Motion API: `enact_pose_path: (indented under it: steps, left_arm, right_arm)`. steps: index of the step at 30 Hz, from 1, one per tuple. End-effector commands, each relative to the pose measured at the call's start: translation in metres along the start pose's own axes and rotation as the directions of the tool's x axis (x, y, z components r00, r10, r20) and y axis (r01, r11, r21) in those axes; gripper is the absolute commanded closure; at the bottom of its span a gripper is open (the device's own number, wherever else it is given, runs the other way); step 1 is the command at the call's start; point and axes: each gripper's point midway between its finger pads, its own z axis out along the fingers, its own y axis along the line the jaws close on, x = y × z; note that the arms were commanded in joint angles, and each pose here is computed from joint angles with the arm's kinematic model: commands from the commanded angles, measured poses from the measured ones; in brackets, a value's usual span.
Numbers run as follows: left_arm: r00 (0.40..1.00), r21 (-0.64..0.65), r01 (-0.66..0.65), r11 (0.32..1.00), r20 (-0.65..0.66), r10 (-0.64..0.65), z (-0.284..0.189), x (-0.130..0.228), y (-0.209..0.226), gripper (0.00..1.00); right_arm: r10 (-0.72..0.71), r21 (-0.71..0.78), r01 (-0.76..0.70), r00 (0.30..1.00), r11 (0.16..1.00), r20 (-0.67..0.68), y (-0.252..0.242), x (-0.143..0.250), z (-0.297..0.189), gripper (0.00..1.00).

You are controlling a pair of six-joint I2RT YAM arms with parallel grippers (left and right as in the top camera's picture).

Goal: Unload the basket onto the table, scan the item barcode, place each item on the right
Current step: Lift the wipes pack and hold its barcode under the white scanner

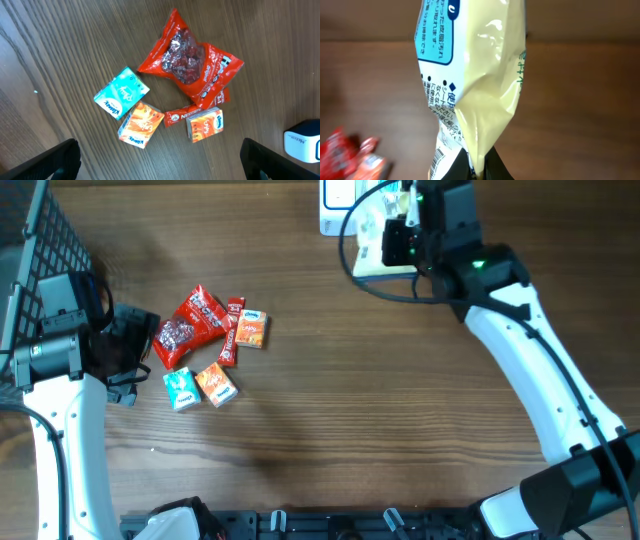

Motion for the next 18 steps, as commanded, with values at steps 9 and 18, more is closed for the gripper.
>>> enact_pose_path:
  steps: [9,18]
  left_arm:
    - [1.0,-0.006,-0.008,1.0,0.015,0.008,0.0,-0.004,0.001,0.0]
    - [1.0,-0.006,-0.008,1.0,0.015,0.008,0.0,-0.004,0.001,0.0]
  right_arm:
    - [-0.2,0.262,0.163,0.972,0.951,0.121,-0.021,-0.034,0.014,0.96]
    - [-0.76,0.565,0.59,0.64,0.577,0.109,0.012,-0.071,0.094,0.96]
